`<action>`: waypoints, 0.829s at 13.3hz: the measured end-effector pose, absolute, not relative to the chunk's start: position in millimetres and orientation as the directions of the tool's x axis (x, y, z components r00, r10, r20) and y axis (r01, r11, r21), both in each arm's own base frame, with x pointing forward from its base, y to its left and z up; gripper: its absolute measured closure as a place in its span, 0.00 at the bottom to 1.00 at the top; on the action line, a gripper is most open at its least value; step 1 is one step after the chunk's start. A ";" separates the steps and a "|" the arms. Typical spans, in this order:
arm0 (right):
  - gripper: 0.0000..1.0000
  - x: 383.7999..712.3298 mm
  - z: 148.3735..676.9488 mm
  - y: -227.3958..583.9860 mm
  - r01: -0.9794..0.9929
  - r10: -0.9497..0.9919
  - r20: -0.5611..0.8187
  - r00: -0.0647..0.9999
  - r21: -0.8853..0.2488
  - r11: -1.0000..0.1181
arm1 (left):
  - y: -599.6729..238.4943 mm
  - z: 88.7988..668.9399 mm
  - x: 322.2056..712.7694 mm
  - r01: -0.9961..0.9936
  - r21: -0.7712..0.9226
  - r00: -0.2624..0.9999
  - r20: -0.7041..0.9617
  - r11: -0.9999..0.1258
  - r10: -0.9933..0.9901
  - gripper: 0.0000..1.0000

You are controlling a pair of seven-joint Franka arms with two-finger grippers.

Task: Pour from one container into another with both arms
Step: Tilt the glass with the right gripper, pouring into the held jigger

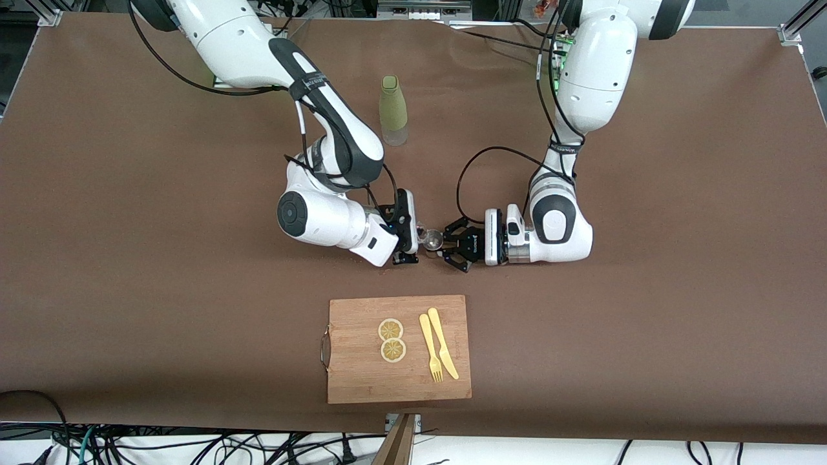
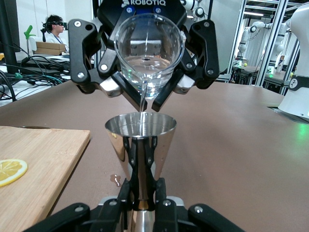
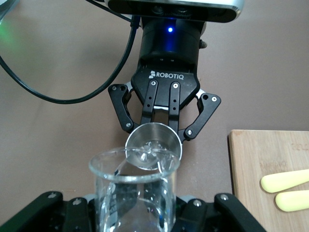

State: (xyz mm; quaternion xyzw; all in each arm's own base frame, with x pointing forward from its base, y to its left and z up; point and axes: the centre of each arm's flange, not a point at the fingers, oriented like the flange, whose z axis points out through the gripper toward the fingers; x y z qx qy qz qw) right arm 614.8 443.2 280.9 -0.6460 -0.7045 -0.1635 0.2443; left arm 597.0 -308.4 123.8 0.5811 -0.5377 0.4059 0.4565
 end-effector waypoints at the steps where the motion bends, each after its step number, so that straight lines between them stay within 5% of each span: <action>1: 0.88 614.7 280.8 443.3 0.990 0.832 0.553 -0.049 -0.083 0.114 | -308.4 123.8 597.0 -0.996 0.094 0.092 0.963 -0.005 -0.254 0.78; 11: 0.88 614.5 285.1 445.8 0.991 0.824 0.566 -0.033 -0.090 0.101 | -308.9 124.1 597.3 -0.996 0.093 0.091 0.963 -0.005 -0.254 0.78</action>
